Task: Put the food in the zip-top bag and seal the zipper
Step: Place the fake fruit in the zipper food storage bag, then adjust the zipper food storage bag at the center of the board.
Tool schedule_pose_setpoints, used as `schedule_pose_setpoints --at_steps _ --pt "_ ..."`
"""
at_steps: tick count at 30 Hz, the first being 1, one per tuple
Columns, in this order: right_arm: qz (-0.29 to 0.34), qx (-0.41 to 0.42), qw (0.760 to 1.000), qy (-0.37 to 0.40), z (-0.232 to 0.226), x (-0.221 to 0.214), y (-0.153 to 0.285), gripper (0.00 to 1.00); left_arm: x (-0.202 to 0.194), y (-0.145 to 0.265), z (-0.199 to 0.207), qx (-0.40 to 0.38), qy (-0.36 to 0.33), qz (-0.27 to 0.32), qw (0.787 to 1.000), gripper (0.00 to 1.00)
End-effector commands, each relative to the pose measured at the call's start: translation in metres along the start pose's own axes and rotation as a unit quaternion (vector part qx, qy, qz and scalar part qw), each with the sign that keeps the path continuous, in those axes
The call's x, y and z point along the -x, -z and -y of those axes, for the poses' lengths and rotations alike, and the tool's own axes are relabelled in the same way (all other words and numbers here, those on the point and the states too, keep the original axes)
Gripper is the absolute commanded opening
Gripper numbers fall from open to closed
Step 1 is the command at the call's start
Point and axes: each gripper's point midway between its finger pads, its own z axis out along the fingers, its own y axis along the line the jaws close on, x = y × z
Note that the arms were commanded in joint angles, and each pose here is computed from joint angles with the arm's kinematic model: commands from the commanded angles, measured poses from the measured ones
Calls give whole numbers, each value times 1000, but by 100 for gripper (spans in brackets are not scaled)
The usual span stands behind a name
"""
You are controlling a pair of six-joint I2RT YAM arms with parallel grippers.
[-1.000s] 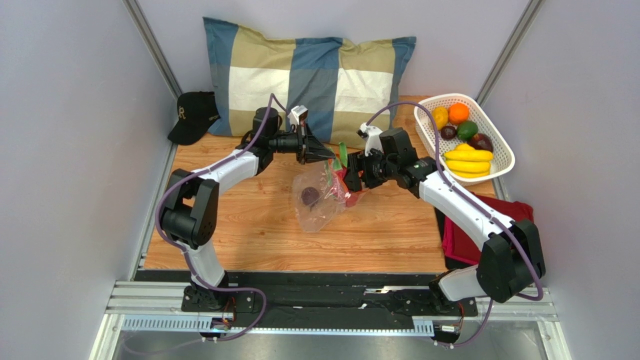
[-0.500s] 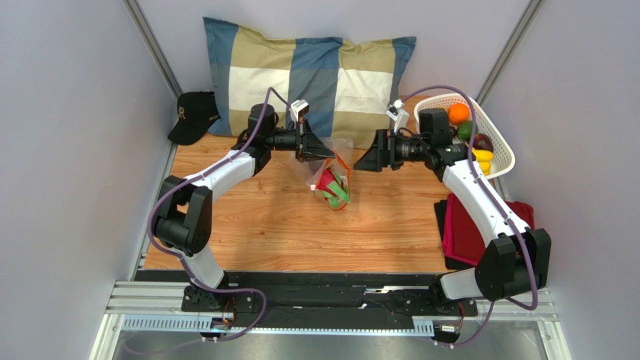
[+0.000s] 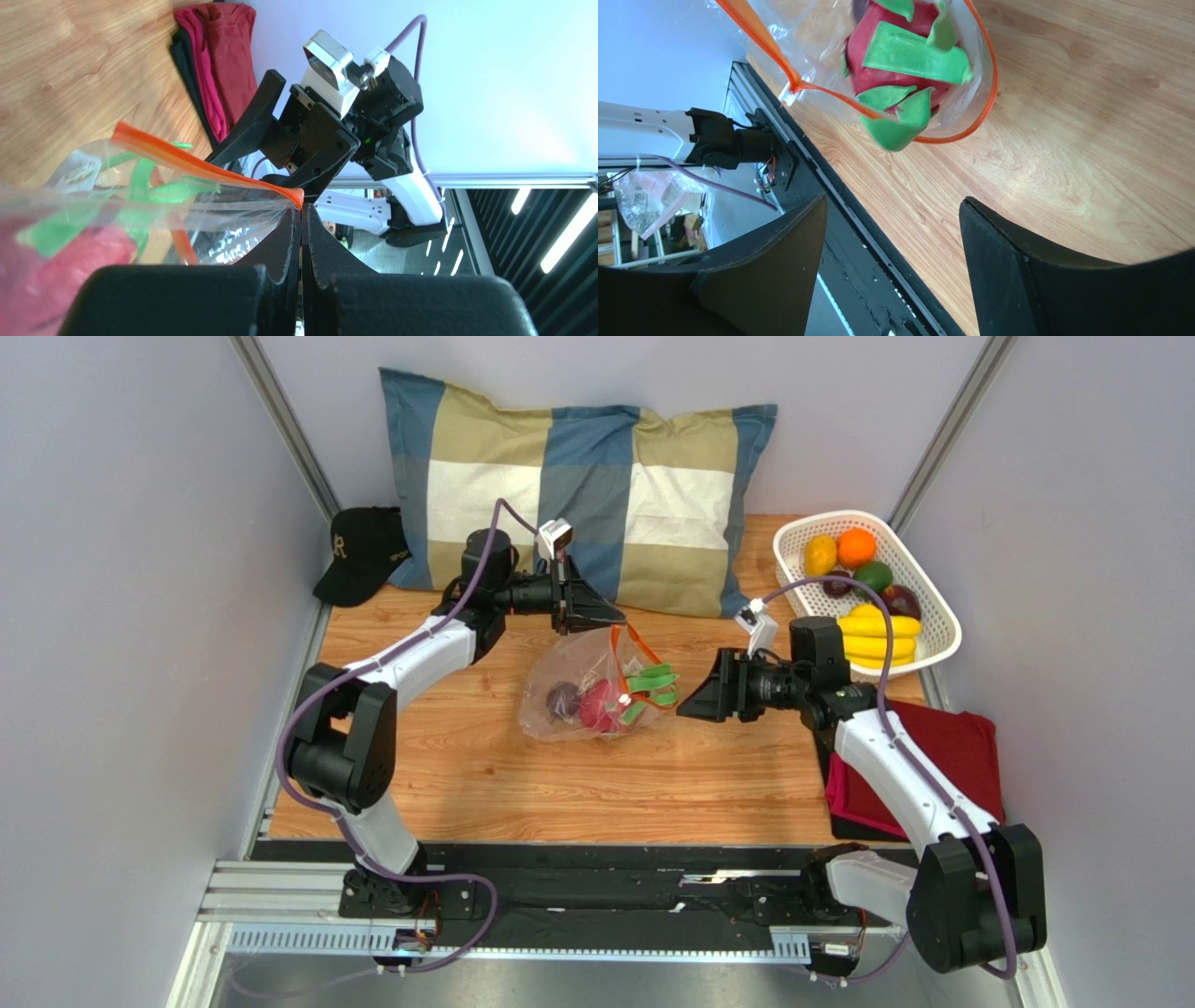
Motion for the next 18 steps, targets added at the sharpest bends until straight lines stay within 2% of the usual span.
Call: schedule_pose_setpoints --at_steps 1,6,9,14,18 --pt "51 -11 999 7 8 17 -6 66 12 -2 22 -21 -26 14 999 0" --pt "55 -29 997 -51 25 24 -18 59 15 -4 15 -21 -17 15 1000 0" --pt "69 -48 992 -98 41 31 -22 51 16 -5 16 -23 -21 16 999 0" --pt "71 -38 982 -169 53 34 -36 50 19 -6 10 -17 -17 16 1000 0" --pt "72 -33 978 -193 61 41 -47 48 21 -8 7 -19 -13 17 1000 0"
